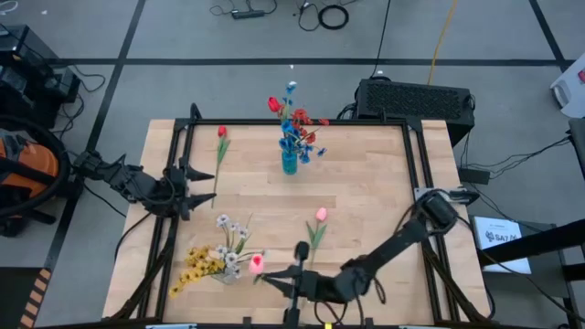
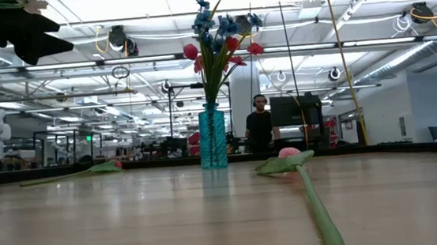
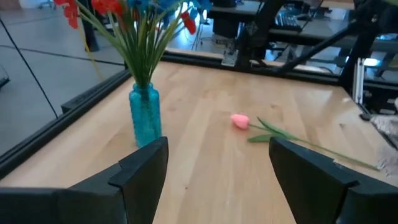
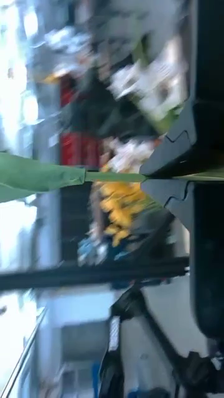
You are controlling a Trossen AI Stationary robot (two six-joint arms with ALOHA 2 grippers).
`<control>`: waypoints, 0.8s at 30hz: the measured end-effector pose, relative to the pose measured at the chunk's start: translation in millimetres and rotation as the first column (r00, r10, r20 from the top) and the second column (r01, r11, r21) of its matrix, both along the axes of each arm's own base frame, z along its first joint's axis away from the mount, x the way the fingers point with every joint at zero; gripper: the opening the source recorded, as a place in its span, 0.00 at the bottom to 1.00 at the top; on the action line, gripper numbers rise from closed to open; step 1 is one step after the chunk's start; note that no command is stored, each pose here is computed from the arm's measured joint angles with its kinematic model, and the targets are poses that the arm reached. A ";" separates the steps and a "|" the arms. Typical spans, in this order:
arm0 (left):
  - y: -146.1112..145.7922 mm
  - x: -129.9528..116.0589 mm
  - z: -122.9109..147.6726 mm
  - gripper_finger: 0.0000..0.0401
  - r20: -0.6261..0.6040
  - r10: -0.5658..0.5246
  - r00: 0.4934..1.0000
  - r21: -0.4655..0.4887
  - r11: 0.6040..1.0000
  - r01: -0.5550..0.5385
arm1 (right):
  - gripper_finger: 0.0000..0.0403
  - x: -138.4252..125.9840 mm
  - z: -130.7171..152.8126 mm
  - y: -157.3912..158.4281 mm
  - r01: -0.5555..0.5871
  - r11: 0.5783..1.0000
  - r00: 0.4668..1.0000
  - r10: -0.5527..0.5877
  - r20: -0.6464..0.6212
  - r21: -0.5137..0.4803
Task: Sort flowers into vase by color
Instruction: Put the right pink tulip into the transparent flower vase
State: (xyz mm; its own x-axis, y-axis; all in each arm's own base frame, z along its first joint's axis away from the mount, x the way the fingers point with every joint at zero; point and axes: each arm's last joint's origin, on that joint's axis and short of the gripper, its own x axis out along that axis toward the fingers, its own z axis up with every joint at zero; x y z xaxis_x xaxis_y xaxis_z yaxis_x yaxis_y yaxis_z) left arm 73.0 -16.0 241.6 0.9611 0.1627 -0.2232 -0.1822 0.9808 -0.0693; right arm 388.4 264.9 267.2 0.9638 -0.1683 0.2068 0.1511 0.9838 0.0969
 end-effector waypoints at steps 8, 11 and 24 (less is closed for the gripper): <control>0.1 -0.3 -1.4 0.71 -0.013 0.000 1.000 -0.001 1.000 0.000 | 0.00 35.9 -33.0 -11.5 -0.099 0.979 0.972 0.134 0.191 -0.179; 0.1 -0.3 -1.4 0.71 -0.014 0.000 1.000 -0.001 1.000 0.000 | 0.00 55.8 -37.8 -12.5 -0.061 0.967 0.971 0.115 0.212 -0.247; 0.1 -0.3 -1.6 0.71 -0.015 0.000 1.000 -0.002 1.000 0.000 | 0.00 109.0 -44.3 -42.5 -0.057 0.968 0.978 0.104 0.181 -0.246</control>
State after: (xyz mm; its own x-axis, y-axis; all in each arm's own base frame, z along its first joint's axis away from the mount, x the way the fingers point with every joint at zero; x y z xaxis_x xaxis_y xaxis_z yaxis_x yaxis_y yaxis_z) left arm 72.7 -15.9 240.0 0.9577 0.1619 -0.2381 -0.1829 0.9807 -0.0688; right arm 497.5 222.4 223.0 0.9106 -0.0151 0.4131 0.0718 0.9899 -0.1220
